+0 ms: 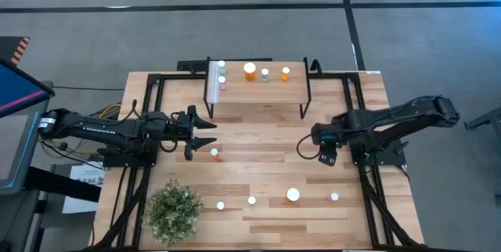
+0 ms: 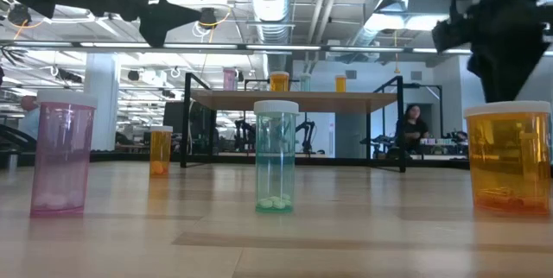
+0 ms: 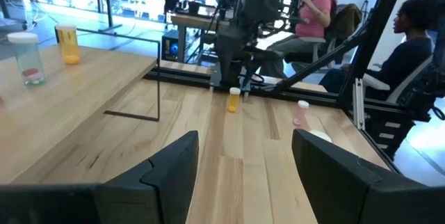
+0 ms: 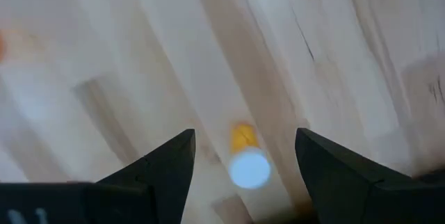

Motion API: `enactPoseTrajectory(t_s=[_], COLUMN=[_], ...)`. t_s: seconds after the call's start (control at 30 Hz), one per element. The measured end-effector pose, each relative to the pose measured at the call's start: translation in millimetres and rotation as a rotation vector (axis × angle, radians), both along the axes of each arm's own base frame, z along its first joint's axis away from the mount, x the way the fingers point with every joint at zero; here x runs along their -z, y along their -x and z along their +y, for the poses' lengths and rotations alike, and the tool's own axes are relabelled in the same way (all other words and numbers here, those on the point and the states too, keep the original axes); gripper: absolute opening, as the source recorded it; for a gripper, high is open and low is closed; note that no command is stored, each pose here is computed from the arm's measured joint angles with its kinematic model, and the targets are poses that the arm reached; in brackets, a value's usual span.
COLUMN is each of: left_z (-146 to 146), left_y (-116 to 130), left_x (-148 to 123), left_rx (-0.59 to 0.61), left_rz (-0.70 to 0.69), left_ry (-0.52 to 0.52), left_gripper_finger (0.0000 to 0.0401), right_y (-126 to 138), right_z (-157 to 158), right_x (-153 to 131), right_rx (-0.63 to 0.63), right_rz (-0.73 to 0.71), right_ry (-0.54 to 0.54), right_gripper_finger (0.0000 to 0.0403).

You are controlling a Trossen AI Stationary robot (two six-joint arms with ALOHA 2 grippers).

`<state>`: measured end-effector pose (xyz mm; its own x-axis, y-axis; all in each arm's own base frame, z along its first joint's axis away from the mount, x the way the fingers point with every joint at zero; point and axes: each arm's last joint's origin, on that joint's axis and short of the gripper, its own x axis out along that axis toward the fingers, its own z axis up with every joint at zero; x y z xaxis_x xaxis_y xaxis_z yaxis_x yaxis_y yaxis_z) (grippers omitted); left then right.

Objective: Pick and place medicine bottles onto shelf by color
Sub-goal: Put the right small orange pill bottle on the shelf

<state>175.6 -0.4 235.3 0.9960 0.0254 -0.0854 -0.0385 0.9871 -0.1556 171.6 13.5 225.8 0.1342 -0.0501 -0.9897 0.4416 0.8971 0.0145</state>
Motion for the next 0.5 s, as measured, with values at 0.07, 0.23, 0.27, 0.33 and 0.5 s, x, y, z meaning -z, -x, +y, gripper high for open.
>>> enactPoseTrajectory(t_s=[0.07,0.23,0.27,0.33,0.5], left_z=[0,0,0,0,0], left_y=[0,0,0,0,0], left_x=[0,0,0,0,0], left_rx=[0.0,0.0,0.0,0.0,0.0], left_rz=[0.002,0.004,0.004,0.004,0.004], left_ry=[0.003,0.003,0.003,0.003,0.003], left_gripper_finger=[0.022,0.022,0.022,0.022,0.022], right_y=[3,10,10,12,15], right_z=[-1,-1,-1,-1,-2], right_x=[7,19,21,23,30], right_rx=[0.03,0.079,0.084,0.095,0.111], right_rz=[0.028,0.07,0.073,0.081,0.104], right_ry=[-0.005,-0.008,-0.008,0.0,0.014], right_gripper_finger=[0.027,0.027,0.027,0.027,0.027])
